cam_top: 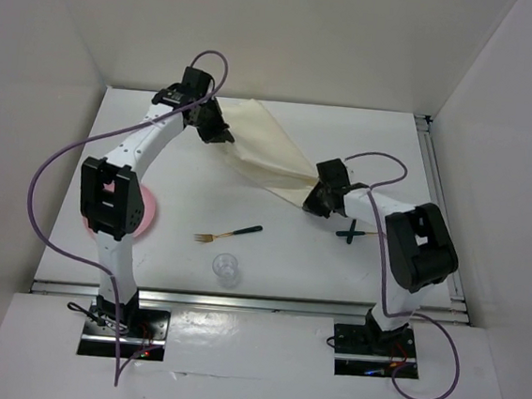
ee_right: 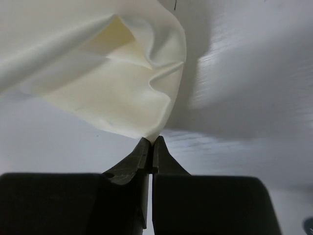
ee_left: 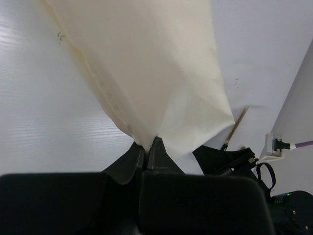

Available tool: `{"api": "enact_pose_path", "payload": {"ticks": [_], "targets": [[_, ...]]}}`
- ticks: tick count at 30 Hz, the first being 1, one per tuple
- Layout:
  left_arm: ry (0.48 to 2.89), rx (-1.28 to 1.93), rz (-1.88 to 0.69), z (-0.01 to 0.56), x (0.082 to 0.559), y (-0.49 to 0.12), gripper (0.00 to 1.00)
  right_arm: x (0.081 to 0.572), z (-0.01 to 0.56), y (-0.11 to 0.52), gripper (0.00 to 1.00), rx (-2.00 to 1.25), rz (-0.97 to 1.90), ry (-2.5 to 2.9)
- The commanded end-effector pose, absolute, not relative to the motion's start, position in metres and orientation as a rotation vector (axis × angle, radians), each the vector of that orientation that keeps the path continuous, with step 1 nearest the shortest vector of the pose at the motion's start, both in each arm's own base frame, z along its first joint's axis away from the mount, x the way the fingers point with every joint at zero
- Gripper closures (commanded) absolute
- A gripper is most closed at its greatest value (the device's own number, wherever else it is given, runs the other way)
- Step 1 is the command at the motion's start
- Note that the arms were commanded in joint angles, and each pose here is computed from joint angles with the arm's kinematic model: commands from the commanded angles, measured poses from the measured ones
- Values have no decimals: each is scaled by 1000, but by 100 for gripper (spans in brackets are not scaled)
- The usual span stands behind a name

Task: Set the dinner table for one person

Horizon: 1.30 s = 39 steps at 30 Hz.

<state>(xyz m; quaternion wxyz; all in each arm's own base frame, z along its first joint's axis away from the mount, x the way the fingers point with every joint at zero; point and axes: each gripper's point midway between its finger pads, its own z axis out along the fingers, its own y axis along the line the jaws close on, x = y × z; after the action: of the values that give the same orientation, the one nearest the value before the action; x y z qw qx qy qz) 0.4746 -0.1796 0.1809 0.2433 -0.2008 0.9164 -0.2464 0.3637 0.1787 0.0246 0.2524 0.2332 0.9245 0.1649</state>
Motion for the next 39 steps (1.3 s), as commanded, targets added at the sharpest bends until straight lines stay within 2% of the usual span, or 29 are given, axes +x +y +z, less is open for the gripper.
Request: {"api": "enact_pose_path", "payload": {"ticks": [1, 10, 13, 20, 32, 39], "targets": [[2391, -500, -748, 237, 479, -165, 100, 377, 75, 154, 100, 572, 335, 2368], [2175, -479, -830, 322, 470, -128, 100, 382, 158, 119, 100, 422, 210, 2187], [2121, -511, -851, 342, 469, -111, 100, 380, 170, 109, 100, 393, 155, 2187], [1967, -469, -950, 405, 447, -74, 100, 360, 240, 83, 100, 361, 84, 2066], [1892, -365, -1046, 443, 432, -64, 100, 371, 362, 65, 100, 329, 38, 1806], [1862, -302, -1016, 467, 394, -67, 100, 351, 447, 52, 100, 319, 61, 1623]]}}
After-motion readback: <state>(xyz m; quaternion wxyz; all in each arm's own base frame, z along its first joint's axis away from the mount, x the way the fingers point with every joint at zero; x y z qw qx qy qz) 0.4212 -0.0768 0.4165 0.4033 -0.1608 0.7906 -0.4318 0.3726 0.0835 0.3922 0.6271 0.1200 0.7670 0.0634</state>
